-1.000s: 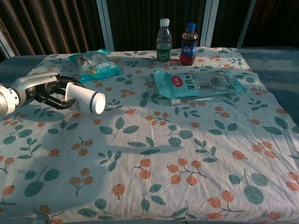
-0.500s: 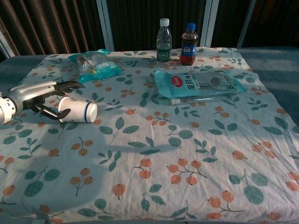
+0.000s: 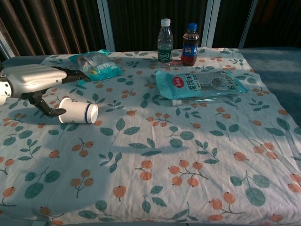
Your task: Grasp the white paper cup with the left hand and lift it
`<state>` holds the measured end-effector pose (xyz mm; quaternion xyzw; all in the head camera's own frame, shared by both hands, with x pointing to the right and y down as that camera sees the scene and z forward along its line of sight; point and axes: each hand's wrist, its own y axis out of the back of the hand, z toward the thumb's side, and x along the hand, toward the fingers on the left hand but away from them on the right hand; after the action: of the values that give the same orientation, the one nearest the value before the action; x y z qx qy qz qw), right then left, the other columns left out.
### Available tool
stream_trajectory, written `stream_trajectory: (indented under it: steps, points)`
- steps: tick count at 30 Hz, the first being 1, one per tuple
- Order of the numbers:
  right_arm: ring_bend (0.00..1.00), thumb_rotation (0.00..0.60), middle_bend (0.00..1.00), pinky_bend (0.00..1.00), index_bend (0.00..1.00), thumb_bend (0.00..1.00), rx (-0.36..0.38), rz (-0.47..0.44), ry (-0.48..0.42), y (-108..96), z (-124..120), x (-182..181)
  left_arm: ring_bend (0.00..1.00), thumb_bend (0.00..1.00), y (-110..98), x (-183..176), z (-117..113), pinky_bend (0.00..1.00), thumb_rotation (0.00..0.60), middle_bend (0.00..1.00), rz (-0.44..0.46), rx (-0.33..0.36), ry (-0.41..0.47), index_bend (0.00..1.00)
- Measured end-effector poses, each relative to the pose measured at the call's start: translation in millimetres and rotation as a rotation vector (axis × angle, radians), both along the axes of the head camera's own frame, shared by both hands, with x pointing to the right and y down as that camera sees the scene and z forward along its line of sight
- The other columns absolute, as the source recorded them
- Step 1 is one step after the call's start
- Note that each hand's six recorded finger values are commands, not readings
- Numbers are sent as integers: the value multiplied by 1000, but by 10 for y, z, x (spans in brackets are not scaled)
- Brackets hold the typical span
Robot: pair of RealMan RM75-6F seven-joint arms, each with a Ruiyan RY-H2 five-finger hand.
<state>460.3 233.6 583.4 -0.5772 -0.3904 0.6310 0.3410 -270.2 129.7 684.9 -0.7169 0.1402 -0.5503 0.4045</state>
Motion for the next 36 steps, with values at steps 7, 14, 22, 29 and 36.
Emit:
stream_trajectory:
  steps: [7, 14, 22, 29, 36]
  points:
    - [0, 600, 0, 0, 0, 155, 5, 5, -1, -13, 3, 21, 0, 304, 0, 231, 57, 0, 600, 0, 70, -13, -233, 0]
    - [0, 600, 0, 0, 0, 155, -4, 18, -1, -1, 26, 60, 0, 304, 85, 619, 244, 0, 600, 0, 147, -17, -300, 0]
    - [0, 600, 0, 0, 0, 155, -9, 28, 2, 9, 38, 89, 0, 375, -14, 740, 342, 0, 600, 0, 181, 35, -326, 92]
    - [0, 600, 0, 0, 0, 155, -12, 22, 0, 3, 44, 70, 0, 375, -27, 637, 442, 0, 600, 0, 162, -1, -370, 102]
    - [0, 600, 0, 0, 0, 155, -20, 16, 3, -4, 51, 58, 0, 402, -70, 617, 505, 0, 600, 59, 154, 1, -364, 230]
